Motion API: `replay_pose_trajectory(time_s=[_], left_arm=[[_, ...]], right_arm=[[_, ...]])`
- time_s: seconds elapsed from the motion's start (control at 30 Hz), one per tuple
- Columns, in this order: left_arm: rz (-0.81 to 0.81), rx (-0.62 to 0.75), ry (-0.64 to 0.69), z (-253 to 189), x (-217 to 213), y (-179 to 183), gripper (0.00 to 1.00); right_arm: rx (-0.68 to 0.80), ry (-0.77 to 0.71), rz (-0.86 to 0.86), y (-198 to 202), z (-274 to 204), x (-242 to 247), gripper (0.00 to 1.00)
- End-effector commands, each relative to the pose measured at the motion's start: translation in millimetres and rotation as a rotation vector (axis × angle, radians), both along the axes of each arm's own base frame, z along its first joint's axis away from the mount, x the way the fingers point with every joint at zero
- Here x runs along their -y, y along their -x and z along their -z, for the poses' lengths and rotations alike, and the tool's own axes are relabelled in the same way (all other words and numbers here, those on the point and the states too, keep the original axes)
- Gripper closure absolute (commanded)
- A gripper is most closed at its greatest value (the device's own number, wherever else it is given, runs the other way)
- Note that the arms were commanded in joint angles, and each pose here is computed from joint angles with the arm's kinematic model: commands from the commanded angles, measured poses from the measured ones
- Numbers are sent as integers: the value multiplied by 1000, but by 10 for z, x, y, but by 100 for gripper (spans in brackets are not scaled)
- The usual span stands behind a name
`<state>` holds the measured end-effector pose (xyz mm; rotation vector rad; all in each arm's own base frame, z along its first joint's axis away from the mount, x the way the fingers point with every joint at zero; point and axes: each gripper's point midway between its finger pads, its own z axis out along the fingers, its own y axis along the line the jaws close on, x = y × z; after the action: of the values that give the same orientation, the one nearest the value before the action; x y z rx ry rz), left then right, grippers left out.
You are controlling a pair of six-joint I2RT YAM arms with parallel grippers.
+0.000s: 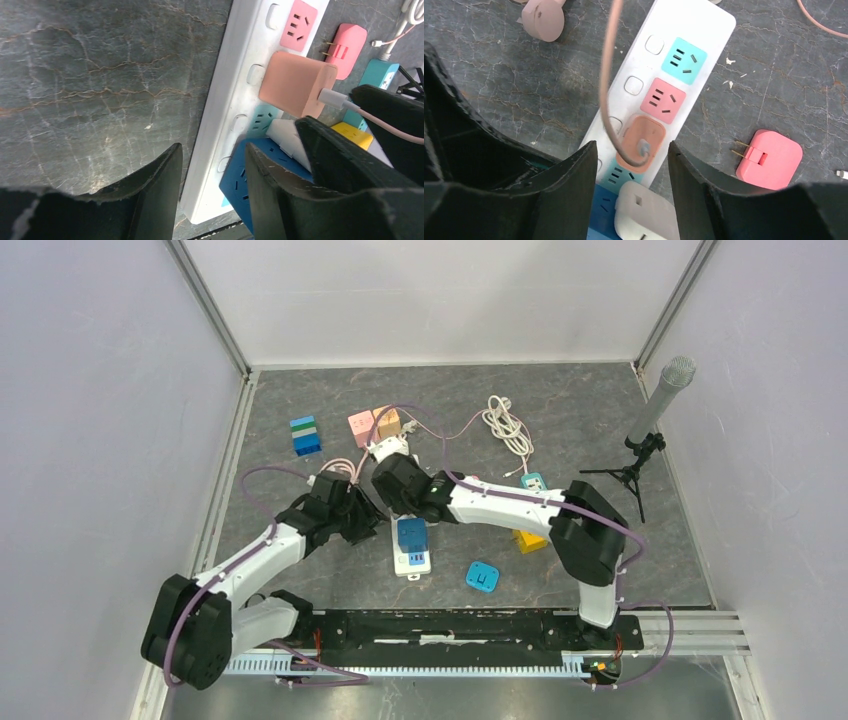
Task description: Pull the plug off the socket
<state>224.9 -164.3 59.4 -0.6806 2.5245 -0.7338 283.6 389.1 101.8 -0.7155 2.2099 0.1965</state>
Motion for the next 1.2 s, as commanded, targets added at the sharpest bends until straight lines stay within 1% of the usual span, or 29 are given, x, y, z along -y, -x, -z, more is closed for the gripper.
replay_pose_trajectory(time_s=[0.0,0.13,0.3,0.6,0.73,0.9,0.97,1.03,1.1,1.13,1.17], left_arm=[[38,44,71,-113,159,-126,45],[71,32,58,-73,193,-156,45],[82,11,55,9,212,-158,47],[95,-5,38,86,212,-170,47],[98,-13,27,124,206,-169,48],[106,-13,8,156,183,-168,49],[111,-14,-5,175,168,-161,50],[109,-24,-29,214,133,-148,50],[109,-44,-59,263,86,-128,51],[110,-55,-70,291,72,-115,52],[110,-65,-80,319,55,-103,53]], right_arm=[[34,39,59,-54,-66,-68,43],[27,57,73,-59,7,-73,47],[23,54,95,-40,38,-26,49],[32,78,124,-85,81,-4,45],[20,73,117,-89,135,-49,49],[9,67,113,-93,172,-104,62],[12,61,113,-100,164,-122,71],[24,49,119,-120,125,-126,84],[38,35,124,-139,57,-136,94],[44,24,127,-153,14,-145,99],[48,14,129,-158,-18,-161,100]])
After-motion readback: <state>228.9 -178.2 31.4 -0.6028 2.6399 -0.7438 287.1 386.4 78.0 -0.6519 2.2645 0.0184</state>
